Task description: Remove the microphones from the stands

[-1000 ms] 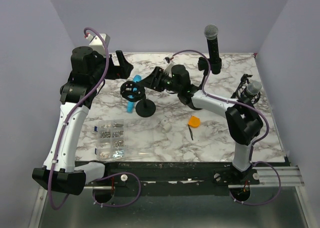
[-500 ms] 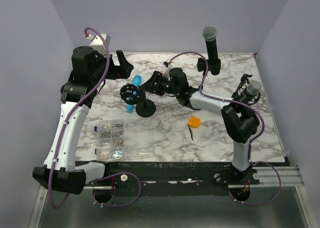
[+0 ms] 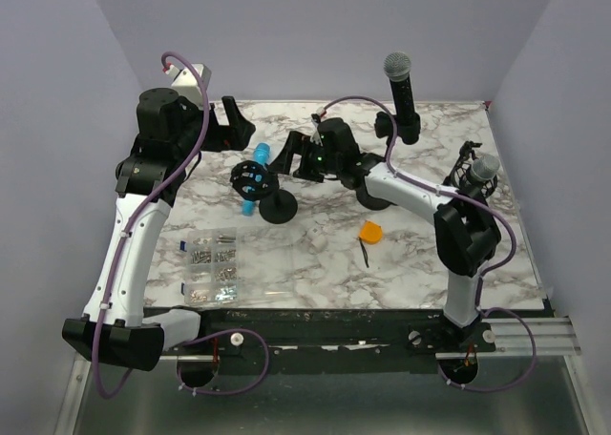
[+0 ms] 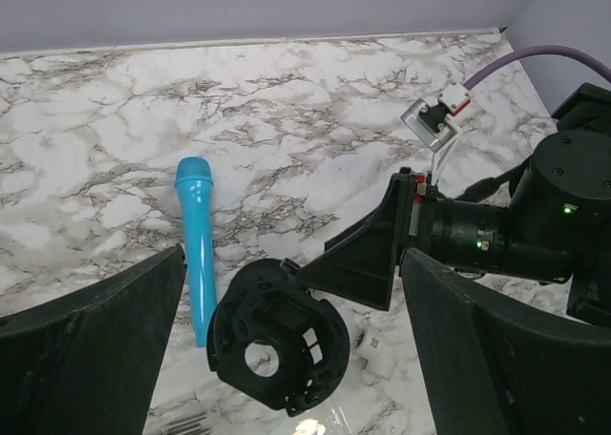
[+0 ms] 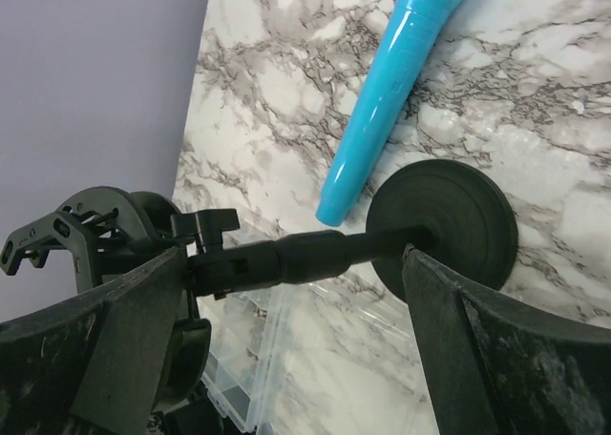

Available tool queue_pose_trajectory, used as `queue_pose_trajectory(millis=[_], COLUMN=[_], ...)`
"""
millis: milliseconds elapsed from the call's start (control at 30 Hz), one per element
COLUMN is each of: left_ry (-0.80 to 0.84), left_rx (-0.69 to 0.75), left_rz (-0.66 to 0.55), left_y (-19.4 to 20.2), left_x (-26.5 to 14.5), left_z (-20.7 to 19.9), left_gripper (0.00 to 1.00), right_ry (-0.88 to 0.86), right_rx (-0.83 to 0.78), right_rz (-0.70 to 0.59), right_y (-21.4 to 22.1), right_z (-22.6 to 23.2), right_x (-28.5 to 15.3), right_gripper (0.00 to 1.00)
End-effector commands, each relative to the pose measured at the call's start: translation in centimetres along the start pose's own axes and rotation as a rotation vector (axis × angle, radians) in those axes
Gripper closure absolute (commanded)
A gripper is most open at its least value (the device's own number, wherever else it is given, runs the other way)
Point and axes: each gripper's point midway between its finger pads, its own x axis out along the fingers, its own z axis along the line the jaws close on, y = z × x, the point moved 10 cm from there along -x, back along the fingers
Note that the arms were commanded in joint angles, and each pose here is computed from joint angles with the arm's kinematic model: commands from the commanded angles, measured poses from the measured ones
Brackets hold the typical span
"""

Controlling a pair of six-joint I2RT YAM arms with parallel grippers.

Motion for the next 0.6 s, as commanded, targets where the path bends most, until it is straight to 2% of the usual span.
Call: queue_pose_trajectory(millis=[0, 300, 567], left_ry=[0.033, 0.041, 0.03], left_rx=[0.007, 0.013, 0.029], left_rz=[0.003, 0.015, 0.028], left_y=[0.2, 0.4, 0.8], left_x=[0.3, 0.6, 0.9], left_z=[-0.3, -0.6, -0.9], left_gripper=[0.07, 0.07, 0.07], right_ry=[0.087, 0.123, 0.022], right_rx=[-0.068, -0.208, -0.355], right_rz=[0.017, -0.047, -0.021], right_y=[-0.9, -4.1, -6.5], right_z=[2.1, 6.2, 9.1], right_x=[-3.2, -8.6, -9.1], right_gripper=[0.03, 0.0, 0.0])
